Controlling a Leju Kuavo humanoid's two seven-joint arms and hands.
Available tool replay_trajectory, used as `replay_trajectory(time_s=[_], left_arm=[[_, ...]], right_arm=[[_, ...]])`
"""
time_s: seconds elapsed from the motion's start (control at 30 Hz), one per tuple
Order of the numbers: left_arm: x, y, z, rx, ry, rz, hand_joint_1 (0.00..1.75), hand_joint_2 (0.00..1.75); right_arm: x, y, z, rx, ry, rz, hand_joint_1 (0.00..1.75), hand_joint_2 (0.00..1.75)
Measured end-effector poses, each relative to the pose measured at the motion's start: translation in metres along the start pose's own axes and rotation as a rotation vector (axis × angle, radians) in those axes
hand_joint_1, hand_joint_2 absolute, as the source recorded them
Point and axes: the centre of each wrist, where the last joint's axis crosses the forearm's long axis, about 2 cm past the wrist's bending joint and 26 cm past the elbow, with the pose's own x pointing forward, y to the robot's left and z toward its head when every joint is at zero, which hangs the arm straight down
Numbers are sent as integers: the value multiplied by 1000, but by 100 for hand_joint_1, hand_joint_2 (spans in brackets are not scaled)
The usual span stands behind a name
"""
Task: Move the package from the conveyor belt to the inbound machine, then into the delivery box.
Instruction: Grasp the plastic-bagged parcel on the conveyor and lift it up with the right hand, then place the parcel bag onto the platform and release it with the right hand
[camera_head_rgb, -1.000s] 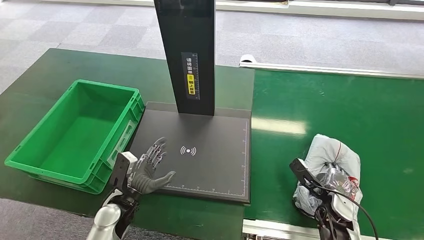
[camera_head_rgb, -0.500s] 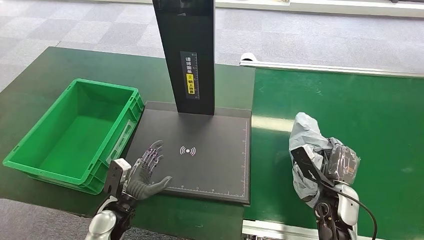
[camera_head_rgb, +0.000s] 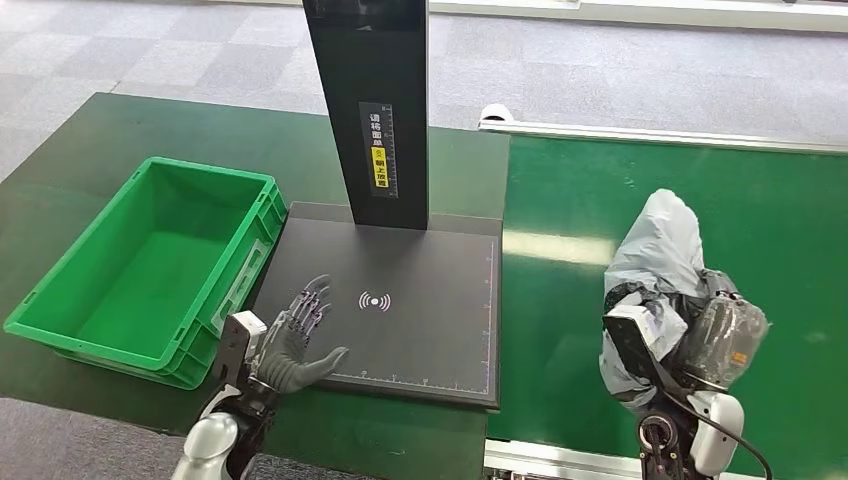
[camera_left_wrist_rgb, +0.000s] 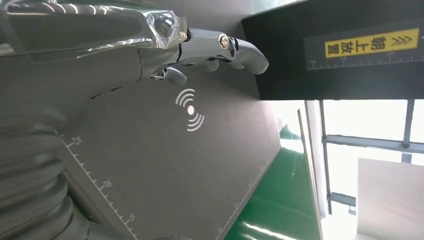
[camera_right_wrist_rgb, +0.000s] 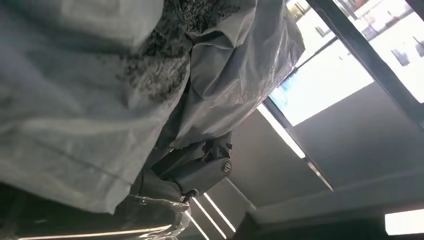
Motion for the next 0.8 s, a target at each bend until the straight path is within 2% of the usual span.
replay_trajectory(time_s=[0.13, 0.23, 0.4, 0.57, 0.8], left_arm=[[2, -1, -3, 35, -30, -21, 0, 175], [7, 1, -6, 78, -75, -47, 0, 175], [20, 4, -9, 136, -150, -74, 0, 175], [23, 1, -8, 155, -175, -99, 0, 175], [20, -5, -4, 154, -171, -109, 0, 175]], right_arm=[[12, -15, -6, -157, -130, -68, 175, 175], [31, -16, -9, -179, -230, -90, 175, 175], [73, 2, -11, -98, -423, -98, 175, 175], [107, 37, -10, 47, -550, -142, 175, 175], [117, 59, 4, 180, -642, -168, 175, 175]])
